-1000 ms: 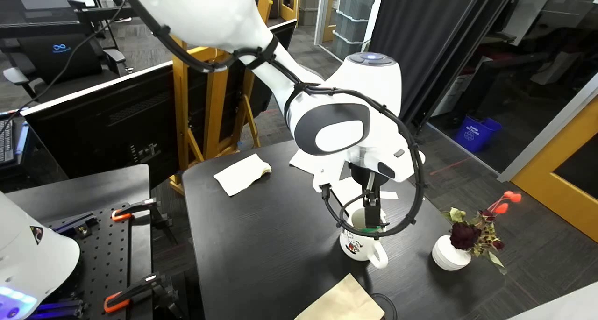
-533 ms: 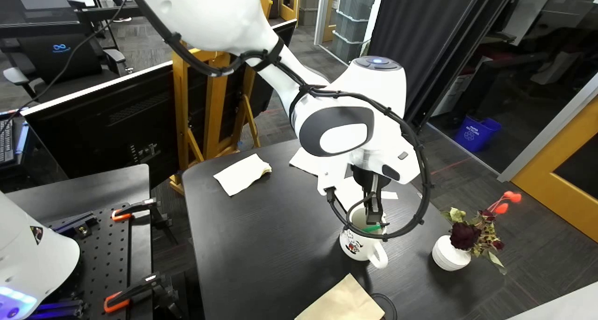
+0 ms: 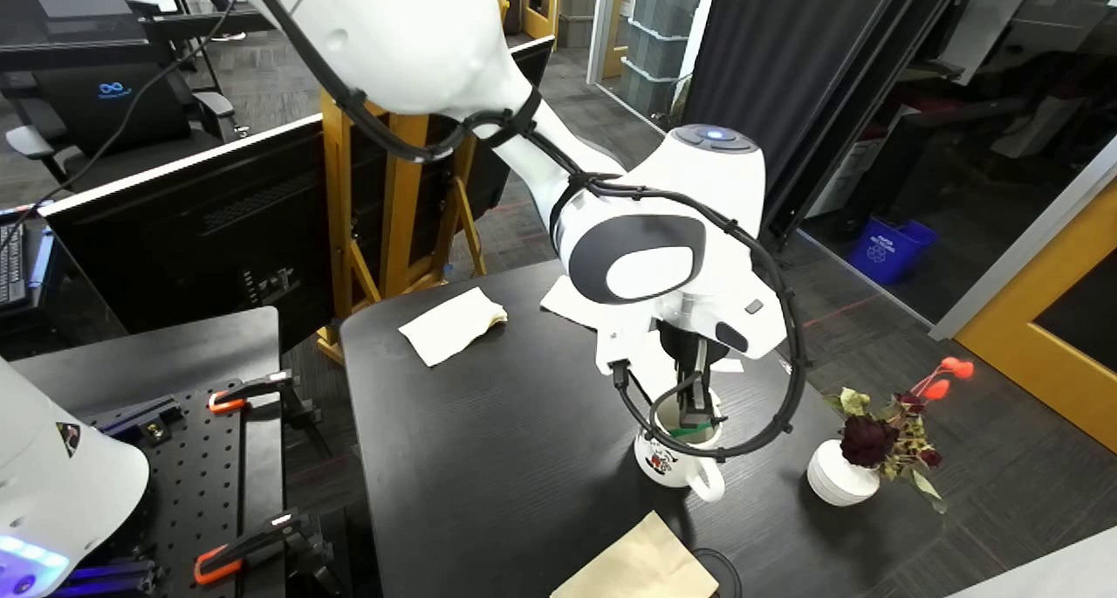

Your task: Put the pen on the table

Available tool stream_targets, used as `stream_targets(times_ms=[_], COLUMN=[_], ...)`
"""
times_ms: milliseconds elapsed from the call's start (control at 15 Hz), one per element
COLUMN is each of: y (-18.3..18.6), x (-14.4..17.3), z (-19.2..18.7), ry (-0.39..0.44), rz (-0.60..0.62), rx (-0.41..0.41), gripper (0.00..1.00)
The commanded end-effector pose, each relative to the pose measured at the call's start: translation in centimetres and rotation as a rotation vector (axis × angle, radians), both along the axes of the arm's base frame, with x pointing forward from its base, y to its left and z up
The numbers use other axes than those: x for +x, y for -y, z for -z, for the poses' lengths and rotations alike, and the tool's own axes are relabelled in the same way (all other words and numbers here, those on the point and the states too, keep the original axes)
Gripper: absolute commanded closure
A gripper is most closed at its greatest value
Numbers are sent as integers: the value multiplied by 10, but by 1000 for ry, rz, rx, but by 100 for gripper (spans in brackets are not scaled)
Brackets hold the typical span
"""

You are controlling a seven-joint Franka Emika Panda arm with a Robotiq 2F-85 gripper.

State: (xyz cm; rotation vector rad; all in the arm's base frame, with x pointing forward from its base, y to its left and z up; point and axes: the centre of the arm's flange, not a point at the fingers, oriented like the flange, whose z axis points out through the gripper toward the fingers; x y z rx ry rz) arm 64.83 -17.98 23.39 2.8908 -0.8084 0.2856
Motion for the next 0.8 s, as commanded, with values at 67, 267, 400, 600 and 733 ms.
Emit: stream_targets(times_ms=[67,267,400,600,733], y=[7,8,9,12,14], x=[12,15,17,21,24], z=[4,7,9,11,13], ry=[-28,-32,-33,-35,-37], rz=[-14,-10,-9,-9,-8], rx=[26,28,29,30,31], gripper=[63,61,62,62,62])
